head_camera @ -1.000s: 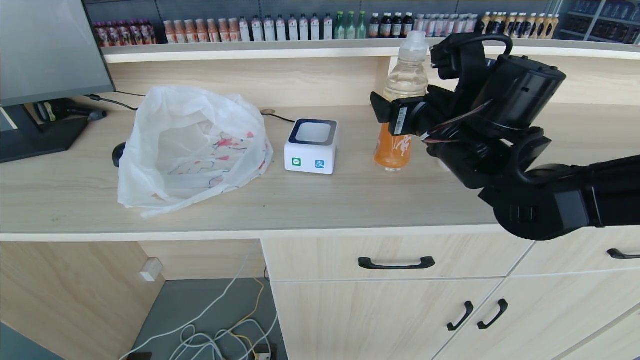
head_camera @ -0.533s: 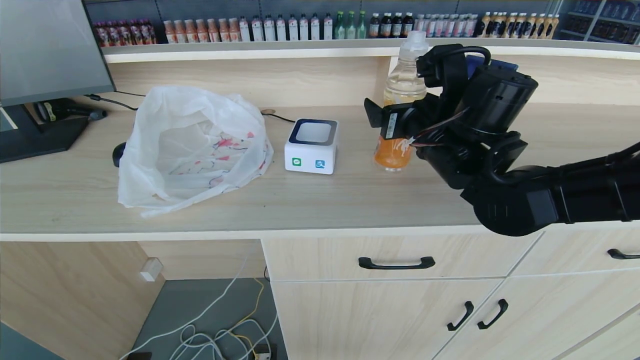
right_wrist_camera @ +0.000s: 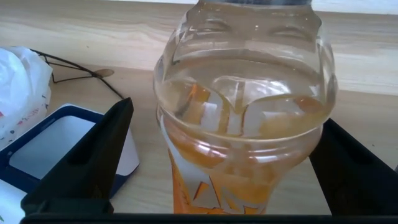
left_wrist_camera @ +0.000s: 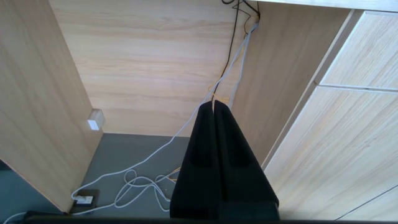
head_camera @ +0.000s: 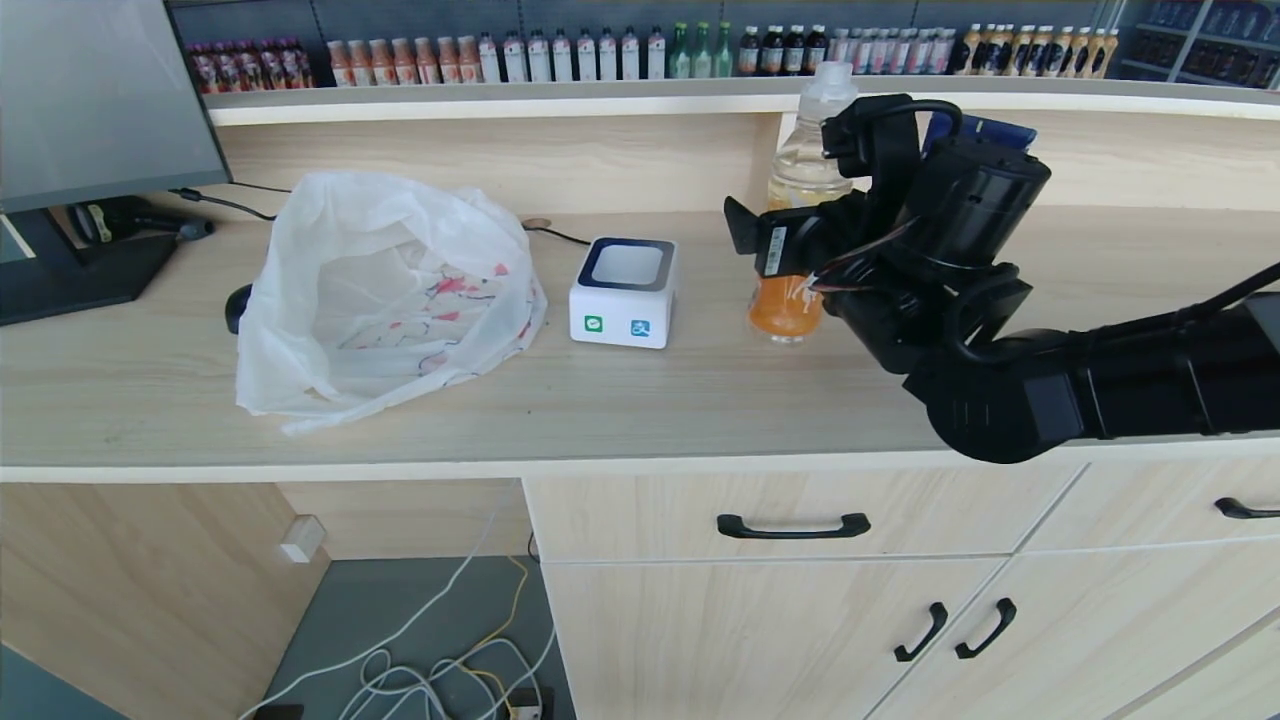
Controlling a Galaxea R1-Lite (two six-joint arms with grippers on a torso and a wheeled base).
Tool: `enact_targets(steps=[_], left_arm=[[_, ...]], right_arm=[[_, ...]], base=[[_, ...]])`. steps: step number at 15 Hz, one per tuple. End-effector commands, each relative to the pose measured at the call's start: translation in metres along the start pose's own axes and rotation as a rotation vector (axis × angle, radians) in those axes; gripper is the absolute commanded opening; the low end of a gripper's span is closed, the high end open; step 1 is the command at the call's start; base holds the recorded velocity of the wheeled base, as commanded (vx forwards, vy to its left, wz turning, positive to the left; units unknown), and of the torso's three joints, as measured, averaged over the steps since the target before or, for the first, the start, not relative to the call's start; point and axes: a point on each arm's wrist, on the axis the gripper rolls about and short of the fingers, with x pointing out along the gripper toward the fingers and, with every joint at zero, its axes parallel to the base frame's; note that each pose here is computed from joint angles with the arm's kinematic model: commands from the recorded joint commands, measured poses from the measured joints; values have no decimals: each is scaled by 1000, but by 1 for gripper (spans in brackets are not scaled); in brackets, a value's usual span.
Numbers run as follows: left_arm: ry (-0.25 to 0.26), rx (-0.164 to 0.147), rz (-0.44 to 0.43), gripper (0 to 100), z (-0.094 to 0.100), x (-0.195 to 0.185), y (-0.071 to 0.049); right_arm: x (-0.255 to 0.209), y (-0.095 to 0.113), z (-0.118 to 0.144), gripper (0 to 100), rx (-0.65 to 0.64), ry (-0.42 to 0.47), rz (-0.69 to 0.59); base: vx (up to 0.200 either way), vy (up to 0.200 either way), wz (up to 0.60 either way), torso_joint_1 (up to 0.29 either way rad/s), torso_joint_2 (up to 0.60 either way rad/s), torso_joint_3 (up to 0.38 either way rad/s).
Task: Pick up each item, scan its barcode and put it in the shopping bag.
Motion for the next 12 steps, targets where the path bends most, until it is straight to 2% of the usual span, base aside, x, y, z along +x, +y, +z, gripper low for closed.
enact_targets(steps=[1,11,12], left_arm=[[0,0,0,0,0,0,0],[0,0,0,0,0,0,0],[0,0,0,0,0,0,0]], right_arm=[[2,0,0,100,1,-6,-3],[7,-9,-5,100,-6,1,-24],[7,-9,-6,0,-7,3,-22]], base=[[0,0,0,0,0,0],[0,0,0,0,0,0],[0,0,0,0,0,0]])
